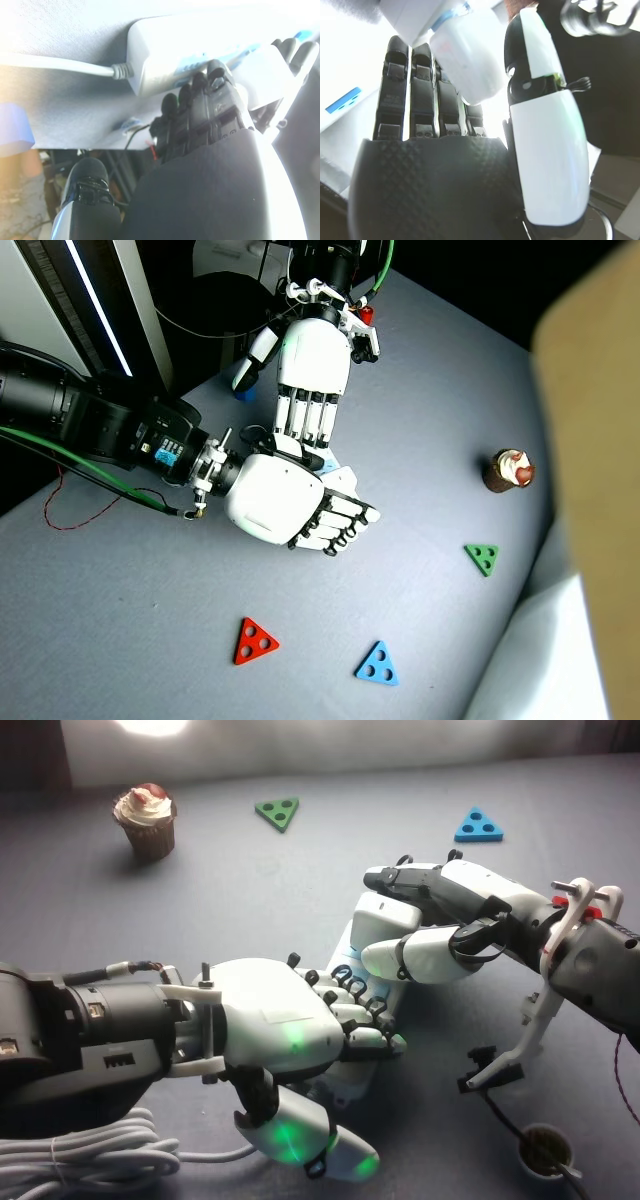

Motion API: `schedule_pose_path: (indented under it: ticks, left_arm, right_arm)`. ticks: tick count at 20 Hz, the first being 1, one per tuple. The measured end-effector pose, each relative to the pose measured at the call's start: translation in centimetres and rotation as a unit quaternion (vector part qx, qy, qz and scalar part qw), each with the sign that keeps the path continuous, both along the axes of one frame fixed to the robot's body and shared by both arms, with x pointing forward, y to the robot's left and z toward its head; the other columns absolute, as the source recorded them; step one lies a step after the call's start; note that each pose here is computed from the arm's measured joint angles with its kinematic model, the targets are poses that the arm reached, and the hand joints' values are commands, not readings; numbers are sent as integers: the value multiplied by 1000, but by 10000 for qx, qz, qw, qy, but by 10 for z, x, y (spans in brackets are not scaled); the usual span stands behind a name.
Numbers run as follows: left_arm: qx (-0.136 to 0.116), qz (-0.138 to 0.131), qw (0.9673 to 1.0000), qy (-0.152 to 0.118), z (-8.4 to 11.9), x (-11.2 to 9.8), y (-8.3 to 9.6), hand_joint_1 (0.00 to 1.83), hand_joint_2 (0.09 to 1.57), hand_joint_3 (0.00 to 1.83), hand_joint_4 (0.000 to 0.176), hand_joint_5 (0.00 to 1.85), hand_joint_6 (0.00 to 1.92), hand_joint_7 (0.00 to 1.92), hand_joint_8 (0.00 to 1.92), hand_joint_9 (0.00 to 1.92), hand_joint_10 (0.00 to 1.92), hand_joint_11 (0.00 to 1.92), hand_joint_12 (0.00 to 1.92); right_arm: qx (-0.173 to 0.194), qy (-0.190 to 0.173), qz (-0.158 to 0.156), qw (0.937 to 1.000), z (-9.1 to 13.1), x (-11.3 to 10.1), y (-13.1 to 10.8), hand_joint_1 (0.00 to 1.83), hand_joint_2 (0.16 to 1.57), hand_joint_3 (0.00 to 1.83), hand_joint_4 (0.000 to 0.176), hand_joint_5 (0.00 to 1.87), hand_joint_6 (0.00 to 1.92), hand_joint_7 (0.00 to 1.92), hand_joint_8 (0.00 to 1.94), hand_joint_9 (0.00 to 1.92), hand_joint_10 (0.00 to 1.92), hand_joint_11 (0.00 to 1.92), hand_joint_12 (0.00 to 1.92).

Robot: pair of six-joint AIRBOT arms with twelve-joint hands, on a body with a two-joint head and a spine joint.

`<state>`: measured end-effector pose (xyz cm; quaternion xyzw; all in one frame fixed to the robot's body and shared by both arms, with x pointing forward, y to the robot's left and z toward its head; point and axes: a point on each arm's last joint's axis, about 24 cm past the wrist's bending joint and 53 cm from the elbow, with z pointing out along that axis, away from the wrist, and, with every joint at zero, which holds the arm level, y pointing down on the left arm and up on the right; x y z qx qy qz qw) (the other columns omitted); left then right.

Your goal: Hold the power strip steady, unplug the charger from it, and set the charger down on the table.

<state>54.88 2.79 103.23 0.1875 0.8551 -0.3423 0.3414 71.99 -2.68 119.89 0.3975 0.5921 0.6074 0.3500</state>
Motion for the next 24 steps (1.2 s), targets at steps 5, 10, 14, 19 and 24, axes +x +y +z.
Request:
schedule_pose_path:
  ticks: [5, 10, 14, 19, 24]
  left_arm:
    - [6, 2, 10000, 8, 0, 0, 0, 0, 1155, 1, 0, 131, 4, 159, 9, 148, 10, 157, 31]
    - [5, 16, 10000, 17, 0, 0, 1, 0, 1159, 3, 0, 104, 1, 127, 2, 116, 1, 111, 10]
    - [12, 25, 10000, 31, -1, 0, 1, 0, 1156, 1, 0, 122, 7, 141, 5, 133, 7, 130, 18]
    - [-9, 55, 10000, 59, -1, 0, 1, 0, 1155, 1, 0, 121, 3, 141, 2, 126, 1, 124, 14]
    - [-13, 53, 10000, 64, -1, 0, 1, 0, 1158, 1, 0, 122, 4, 148, 2, 136, 2, 127, 15]
  right_arm:
    - [29, -17, -21, 10000, 2, 2, -2, 1192, 1092, 0, 0, 650, 13, 692, 14, 674, 18, 559, 154]
    - [58, -158, -178, 9997, 10, 7, -10, 1393, 1054, 0, 0, 998, 875, 1224, 420, 1059, 1042, 838, 786]
    - [-59, -369, -142, 9992, 17, 6, -8, 1394, 1048, 0, 0, 1034, 822, 1246, 380, 1043, 1064, 774, 932]
    - [-222, -658, -96, 9975, 25, 4, -6, 1392, 1051, 0, 0, 1038, 839, 1221, 411, 1040, 1067, 763, 910]
    - [-190, -739, -148, 9970, 34, 9, -10, 1395, 1042, 2, 0, 1042, 812, 1254, 368, 1064, 1022, 782, 870]
